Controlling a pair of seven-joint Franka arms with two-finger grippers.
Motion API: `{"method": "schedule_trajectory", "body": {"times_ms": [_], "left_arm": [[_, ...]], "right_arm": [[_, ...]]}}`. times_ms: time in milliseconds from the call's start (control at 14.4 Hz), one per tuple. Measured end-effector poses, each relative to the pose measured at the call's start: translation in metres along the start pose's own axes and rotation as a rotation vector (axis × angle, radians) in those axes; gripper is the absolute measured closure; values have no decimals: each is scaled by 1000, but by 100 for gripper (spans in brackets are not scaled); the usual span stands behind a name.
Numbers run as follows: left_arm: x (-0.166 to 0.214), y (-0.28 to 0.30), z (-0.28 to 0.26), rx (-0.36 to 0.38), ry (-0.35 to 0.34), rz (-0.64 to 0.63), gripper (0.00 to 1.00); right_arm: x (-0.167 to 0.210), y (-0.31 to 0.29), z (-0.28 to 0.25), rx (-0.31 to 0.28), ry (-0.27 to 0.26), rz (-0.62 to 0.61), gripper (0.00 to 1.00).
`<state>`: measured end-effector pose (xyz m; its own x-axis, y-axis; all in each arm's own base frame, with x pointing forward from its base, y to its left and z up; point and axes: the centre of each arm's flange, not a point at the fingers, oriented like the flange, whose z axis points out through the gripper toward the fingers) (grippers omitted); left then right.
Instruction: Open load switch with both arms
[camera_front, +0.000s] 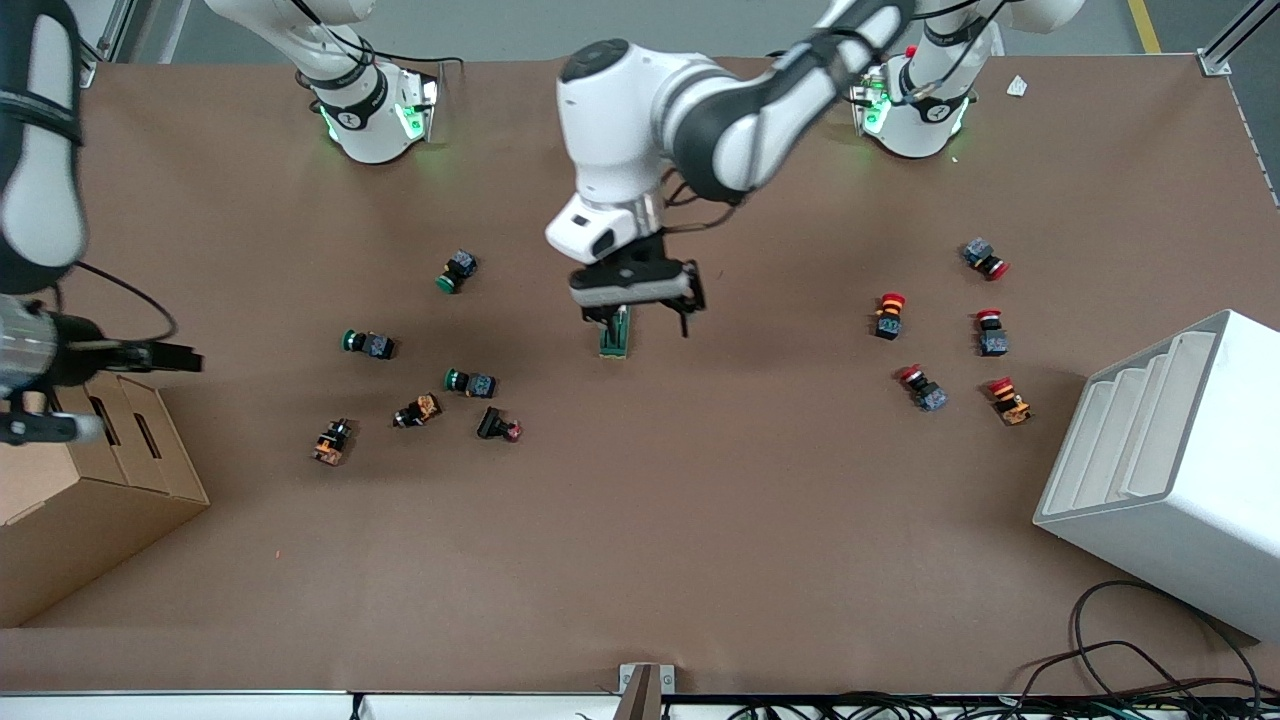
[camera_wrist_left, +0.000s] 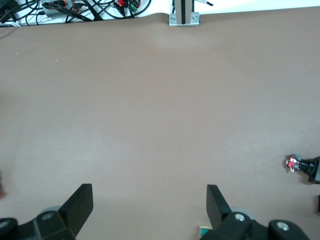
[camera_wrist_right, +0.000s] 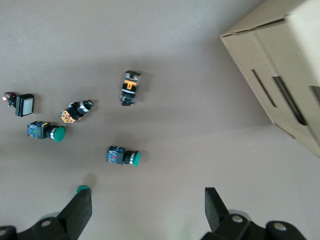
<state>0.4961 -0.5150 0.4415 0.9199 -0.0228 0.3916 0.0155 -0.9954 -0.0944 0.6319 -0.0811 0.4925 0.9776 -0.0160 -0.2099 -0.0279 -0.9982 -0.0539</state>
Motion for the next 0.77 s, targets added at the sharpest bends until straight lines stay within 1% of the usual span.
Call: {"method": "schedule_trajectory", "body": {"times_ms": [70, 209, 418, 487, 627, 766], "left_arm": [[22, -20, -3, -17, -21, 10, 0], [62, -64, -5, -49, -58, 30, 0], [115, -140, -3, -79, -86, 47, 0], [129, -165, -2, -83, -88, 49, 0], [151, -210, -2, -86, -89, 39, 0], [168, -258, -4, -59, -94, 17, 0]], "right_arm": [[-3, 2, -9, 0, 8, -1, 0], [-12, -2, -31, 0, 2, -8, 0], [-19, -7, -55, -14, 19, -15, 0], [-20, -9, -56, -13, 13, -19, 0], [-23, -12, -54, -9, -16, -24, 0], [-27, -13, -55, -7, -33, -25, 0]]}}
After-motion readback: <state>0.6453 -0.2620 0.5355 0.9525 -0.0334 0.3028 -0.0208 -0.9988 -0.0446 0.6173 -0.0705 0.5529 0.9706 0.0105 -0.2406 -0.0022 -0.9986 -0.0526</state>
